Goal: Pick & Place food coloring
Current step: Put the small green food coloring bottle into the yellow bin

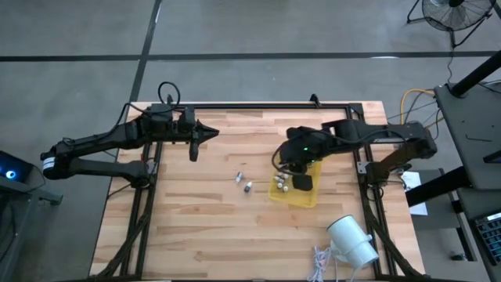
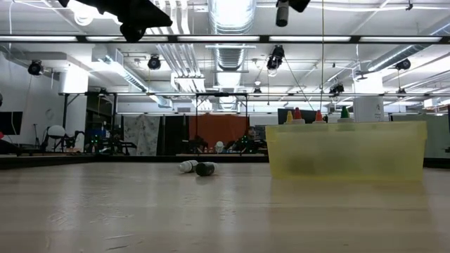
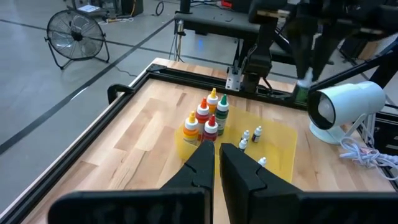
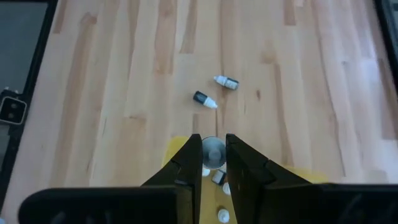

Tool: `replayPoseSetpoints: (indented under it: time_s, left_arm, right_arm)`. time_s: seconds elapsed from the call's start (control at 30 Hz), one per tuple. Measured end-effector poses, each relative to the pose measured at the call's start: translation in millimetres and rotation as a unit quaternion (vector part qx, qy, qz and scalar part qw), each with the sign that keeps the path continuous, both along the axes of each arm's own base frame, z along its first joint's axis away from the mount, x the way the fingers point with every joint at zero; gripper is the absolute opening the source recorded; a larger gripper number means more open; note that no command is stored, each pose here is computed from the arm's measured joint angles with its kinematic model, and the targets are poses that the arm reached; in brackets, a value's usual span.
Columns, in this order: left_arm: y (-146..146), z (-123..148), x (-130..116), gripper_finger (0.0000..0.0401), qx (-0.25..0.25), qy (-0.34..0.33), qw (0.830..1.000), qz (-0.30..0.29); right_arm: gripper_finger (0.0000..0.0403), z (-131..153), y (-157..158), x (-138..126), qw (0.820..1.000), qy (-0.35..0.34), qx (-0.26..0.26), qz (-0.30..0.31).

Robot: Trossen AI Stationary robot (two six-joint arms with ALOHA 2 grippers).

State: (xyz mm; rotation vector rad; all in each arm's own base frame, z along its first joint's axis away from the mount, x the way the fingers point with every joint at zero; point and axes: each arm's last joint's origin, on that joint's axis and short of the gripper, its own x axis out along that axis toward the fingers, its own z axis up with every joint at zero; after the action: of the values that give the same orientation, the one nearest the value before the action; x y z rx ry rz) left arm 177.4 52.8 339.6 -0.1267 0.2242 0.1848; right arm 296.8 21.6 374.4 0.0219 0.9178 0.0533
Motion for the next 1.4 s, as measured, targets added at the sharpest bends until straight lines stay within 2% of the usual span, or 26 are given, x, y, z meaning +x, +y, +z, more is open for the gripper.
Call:
replayPoseSetpoints:
  time_s: [0.23,0.77,1.07,1.4]
  left_arm:
    - [0,0,0,0.0000,0.000,0.000,1.000,0.000]
    - [0,0,0,0.0000,-0.003,-0.003,1.000,0.001]
    - [0,0,0,0.0000,-0.003,-0.003,1.000,0.001]
    - [0,0,0,0.0000,-0.003,-0.003,1.000,0.001]
  right_arm:
    - [0.0045,16,-2,-26,1.000,-0.011,0.011,-0.027]
    - [0.0045,17,-4,-70,0.996,0.023,0.047,-0.075]
    - [0.0045,0,5,-88,0.990,0.041,0.082,-0.104]
    - [0.0045,-32,18,-82,0.988,0.057,0.098,-0.108]
